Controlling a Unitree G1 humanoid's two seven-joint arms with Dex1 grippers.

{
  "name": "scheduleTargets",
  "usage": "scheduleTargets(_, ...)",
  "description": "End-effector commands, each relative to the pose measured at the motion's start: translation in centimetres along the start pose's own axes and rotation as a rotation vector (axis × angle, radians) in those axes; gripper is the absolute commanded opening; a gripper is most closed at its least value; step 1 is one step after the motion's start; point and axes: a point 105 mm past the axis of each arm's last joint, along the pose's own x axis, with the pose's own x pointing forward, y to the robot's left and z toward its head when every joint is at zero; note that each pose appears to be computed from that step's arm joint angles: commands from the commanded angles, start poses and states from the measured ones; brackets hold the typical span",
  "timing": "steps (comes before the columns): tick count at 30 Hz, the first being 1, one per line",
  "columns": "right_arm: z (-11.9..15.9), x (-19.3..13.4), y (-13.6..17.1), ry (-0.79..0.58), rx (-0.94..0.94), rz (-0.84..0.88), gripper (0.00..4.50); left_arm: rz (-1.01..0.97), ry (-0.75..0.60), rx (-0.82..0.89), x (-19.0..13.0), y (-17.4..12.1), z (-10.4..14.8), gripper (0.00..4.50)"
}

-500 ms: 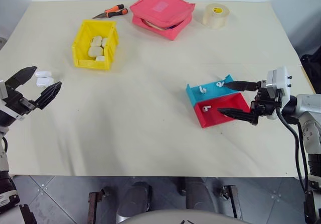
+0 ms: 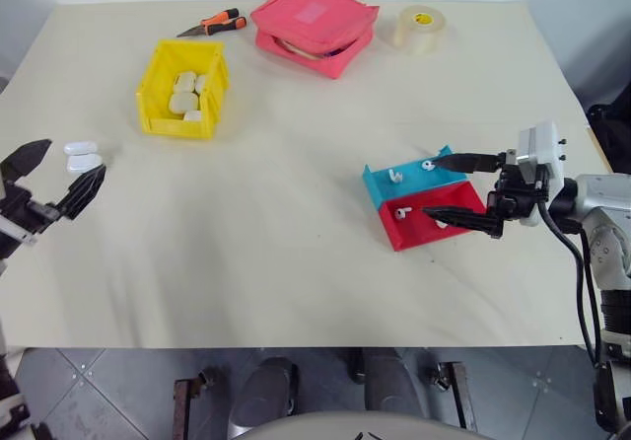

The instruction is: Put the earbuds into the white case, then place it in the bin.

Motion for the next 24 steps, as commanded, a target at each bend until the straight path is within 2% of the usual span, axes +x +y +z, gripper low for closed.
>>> scheduleTargets(1, 1.0, -0.1, -0.5, -0.019, -0.040, 0.010, 4.50, 0.033, -0.036, 0.030, -2.8, 0.4, 1.2, 4.48)
scheduleTargets(6, 1.2, 0.4, -0.7, -0.040, -0.049, 0.042, 4.50, 0.120, -0.003, 0.043, -4.4, 1.6, 0.8, 4.48)
scheduleTargets(10, 1.5, 1.6, -1.1, -0.063, -0.057, 0.069, 4.50, 0.260, 0.060, 0.004, -3.4, 3.9, -0.1, 4.48)
scheduleTargets(16, 1.5, 2.8, -1.3, -0.077, -0.063, 0.094, 4.50, 0.504, 0.404, -0.135, -0.6, 7.0, -3.5, 4.48)
scheduleTargets(20, 1.2, 3.0, -0.8, -0.079, -0.057, 0.103, 4.50, 0.547, 0.565, -0.188, 1.2, 7.8, -4.2, 4.48)
scheduleTargets(24, 1.0, 2.9, -0.5, -0.078, -0.051, 0.102, 4.50, 0.582, 0.664, -0.230, 2.9, 8.6, -4.7, 4.48)
